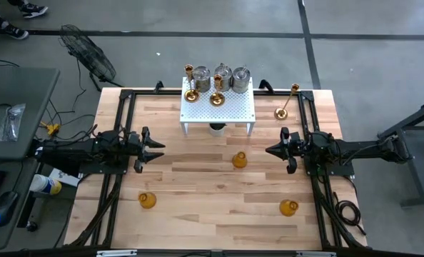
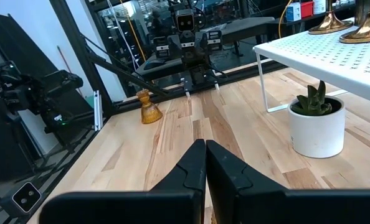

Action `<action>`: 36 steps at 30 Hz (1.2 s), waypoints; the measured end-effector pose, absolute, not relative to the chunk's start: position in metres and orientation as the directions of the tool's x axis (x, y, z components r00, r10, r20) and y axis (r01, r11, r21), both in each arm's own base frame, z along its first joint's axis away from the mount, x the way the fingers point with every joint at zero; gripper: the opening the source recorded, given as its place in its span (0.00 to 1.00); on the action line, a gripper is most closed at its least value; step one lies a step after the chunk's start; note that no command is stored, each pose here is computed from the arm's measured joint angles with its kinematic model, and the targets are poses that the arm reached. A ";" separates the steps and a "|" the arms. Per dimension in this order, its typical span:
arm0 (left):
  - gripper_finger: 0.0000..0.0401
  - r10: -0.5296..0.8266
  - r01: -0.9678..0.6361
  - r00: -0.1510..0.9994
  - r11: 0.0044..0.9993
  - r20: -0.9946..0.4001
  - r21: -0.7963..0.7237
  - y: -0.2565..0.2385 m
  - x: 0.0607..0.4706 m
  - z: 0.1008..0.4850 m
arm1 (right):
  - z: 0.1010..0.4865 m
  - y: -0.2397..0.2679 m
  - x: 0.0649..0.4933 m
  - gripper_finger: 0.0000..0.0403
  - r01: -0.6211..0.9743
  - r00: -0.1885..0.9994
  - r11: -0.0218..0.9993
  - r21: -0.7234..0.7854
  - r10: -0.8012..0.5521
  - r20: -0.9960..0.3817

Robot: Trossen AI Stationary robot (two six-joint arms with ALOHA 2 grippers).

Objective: Pick & Place candle stick holders
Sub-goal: Put the gold candlestick holder on the shelf

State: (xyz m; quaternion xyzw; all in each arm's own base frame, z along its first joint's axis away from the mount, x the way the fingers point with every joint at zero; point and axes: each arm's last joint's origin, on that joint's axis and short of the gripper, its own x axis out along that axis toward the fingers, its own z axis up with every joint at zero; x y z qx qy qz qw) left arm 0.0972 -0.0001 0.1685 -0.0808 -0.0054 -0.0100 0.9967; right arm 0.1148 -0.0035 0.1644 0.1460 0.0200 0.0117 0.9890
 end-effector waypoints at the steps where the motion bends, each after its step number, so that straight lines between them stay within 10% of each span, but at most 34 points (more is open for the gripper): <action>1: 0.38 -0.019 0.021 1.000 0.987 0.012 -0.161 0.000 0.097 0.169 | 0.164 -0.004 0.115 0.01 -0.017 0.999 0.957 0.290 0.029 -0.036; 26: 0.38 -0.019 0.021 1.000 0.987 0.012 -0.162 0.000 0.097 0.169 | 0.164 -0.004 0.115 0.01 -0.005 0.999 0.957 0.290 0.016 -0.036; 36: 0.38 -0.020 0.022 1.000 0.987 0.012 -0.162 0.000 0.097 0.169 | 0.156 -0.019 0.110 0.01 0.507 0.858 0.787 0.352 -0.500 -0.117</action>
